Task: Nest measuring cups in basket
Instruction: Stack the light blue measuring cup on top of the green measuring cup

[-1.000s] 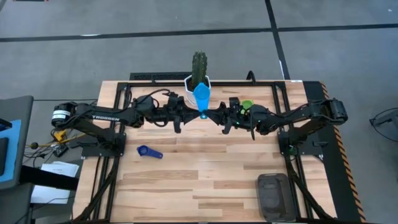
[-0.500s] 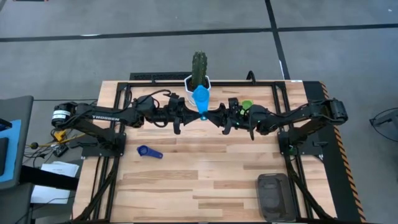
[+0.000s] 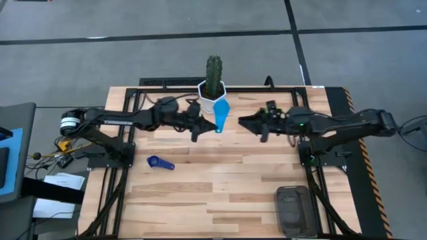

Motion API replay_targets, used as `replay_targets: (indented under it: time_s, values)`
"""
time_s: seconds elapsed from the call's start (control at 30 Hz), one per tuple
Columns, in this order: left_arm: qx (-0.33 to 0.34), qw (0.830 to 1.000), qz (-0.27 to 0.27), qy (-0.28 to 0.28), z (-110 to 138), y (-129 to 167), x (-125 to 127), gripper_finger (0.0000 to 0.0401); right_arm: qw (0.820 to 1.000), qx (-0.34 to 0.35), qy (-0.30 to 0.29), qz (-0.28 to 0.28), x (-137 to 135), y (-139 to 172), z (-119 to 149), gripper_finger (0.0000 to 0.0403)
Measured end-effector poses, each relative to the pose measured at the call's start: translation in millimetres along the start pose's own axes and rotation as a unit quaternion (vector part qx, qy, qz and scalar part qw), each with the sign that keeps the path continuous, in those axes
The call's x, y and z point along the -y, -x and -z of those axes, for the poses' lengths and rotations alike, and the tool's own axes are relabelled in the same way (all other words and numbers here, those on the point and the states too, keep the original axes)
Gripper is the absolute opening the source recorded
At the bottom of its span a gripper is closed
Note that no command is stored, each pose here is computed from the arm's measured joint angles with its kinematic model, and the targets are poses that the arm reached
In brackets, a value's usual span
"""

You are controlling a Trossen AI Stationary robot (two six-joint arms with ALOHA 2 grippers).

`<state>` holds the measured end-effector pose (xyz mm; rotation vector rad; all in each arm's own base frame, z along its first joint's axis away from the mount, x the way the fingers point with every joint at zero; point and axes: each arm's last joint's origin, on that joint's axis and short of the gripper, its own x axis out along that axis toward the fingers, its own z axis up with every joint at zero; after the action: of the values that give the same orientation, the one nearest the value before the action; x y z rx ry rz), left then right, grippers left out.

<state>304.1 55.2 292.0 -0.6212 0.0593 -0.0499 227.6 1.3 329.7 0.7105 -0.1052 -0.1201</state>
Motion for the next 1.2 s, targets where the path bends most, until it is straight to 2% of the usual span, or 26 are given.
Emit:
replay_targets:
  time_s: [0.2, 0.47, 0.83, 1.2]
  values:
    - [-0.047, 0.999, -0.003, -0.022, 0.2, -43.4, -15.7, 0.0, 1.0, -0.011, 0.006, 0.001, -6.7, 37.3, -15.4, 0.0153]
    - [-0.093, 0.995, 0.023, 0.004, 2.7, -105.5, -51.2, 0.0, 0.999, -0.015, 0.033, 0.007, -7.0, 66.4, -24.7, 0.0126]
    - [-0.154, 0.984, 0.08, 0.036, -0.3, -170.6, -94.3, 0.0, 0.997, 0.04, 0.046, 0.053, 3.1, 80.3, -41.2, 0.0108]
    - [-0.191, 0.969, 0.105, 0.119, 8.1, -204.6, -161.4, 0.0, 0.984, 0.109, 0.017, 0.138, 14.0, 78.0, -48.9, 0.0107]
